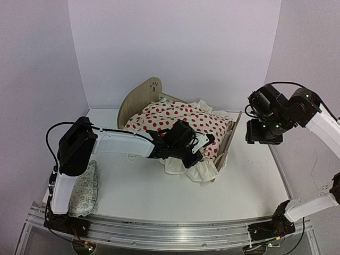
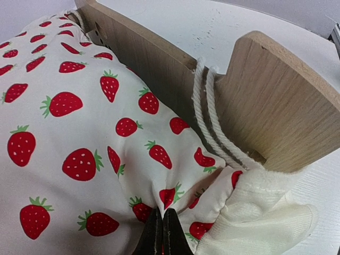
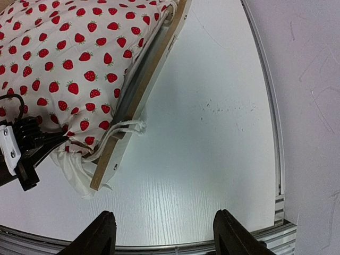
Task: Set up the pet bed
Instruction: Pick up the right corner of the mattress closest to the robot from the bed frame, then cross the right ropes of the mattress closest to the robot.
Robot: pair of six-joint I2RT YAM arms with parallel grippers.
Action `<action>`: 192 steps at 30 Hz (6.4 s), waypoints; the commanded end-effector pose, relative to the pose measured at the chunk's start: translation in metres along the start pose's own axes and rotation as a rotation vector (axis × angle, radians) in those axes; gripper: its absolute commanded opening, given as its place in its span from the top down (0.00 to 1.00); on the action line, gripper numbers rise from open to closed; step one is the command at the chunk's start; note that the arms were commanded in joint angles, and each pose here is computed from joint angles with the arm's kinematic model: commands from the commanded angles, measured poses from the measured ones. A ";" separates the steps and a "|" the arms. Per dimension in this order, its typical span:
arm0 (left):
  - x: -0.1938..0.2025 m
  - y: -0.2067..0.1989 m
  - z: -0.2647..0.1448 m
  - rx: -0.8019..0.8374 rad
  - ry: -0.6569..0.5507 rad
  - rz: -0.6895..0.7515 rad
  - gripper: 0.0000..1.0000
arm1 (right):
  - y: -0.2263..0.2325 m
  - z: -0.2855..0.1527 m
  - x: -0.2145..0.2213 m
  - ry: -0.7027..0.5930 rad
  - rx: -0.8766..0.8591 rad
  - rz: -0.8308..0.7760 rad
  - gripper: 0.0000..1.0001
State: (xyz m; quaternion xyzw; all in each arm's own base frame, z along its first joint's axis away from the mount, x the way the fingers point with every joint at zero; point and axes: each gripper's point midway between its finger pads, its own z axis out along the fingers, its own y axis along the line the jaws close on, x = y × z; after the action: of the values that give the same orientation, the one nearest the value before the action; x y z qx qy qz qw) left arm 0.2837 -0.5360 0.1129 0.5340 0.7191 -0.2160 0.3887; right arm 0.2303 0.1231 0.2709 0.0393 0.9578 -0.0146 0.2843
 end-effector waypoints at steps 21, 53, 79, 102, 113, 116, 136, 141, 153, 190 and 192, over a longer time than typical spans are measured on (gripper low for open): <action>-0.144 0.060 -0.132 -0.176 -0.373 -0.055 1.00 | 0.044 0.003 -0.043 0.010 -0.075 -0.114 0.36; -0.144 0.091 -0.171 -0.117 -0.439 -0.144 1.00 | 0.084 0.058 -0.016 0.114 -0.225 -0.150 0.39; -0.157 0.088 -0.199 -0.057 -0.434 -0.134 1.00 | 0.175 0.117 -0.021 -0.181 -0.739 -0.377 0.56; -0.165 0.092 -0.214 -0.063 -0.456 -0.145 1.00 | 0.180 0.110 -0.025 -0.254 -0.834 -0.363 0.54; -0.165 0.092 -0.216 -0.061 -0.455 -0.154 1.00 | 0.196 0.119 -0.034 -0.250 -0.863 -0.364 0.81; -0.164 0.093 -0.215 -0.065 -0.452 -0.158 1.00 | 0.195 0.116 -0.034 -0.255 -0.867 -0.361 0.88; -0.163 0.093 -0.213 -0.056 -0.449 -0.172 1.00 | 0.187 0.114 -0.042 -0.299 -0.826 -0.332 0.66; -0.163 0.092 -0.214 -0.053 -0.445 -0.174 1.00 | 0.190 0.116 -0.047 -0.306 -0.825 -0.339 0.68; -0.163 0.089 -0.214 -0.031 -0.444 -0.175 1.00 | 0.183 0.101 -0.051 -0.336 -0.824 -0.324 1.00; -0.111 0.038 -0.164 0.242 -0.334 -0.326 1.00 | 0.101 0.106 0.001 -0.071 -0.471 -0.478 1.00; -0.108 0.037 -0.164 0.239 -0.321 -0.332 1.00 | 0.101 0.112 0.006 -0.050 -0.467 -0.484 1.00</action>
State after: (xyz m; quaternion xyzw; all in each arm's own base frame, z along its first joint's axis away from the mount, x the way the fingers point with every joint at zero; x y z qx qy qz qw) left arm 0.2879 -0.4756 0.2715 0.4146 0.7116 -0.4294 0.3706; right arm 0.2923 0.2207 0.1831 -0.2475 0.9062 0.1497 0.3086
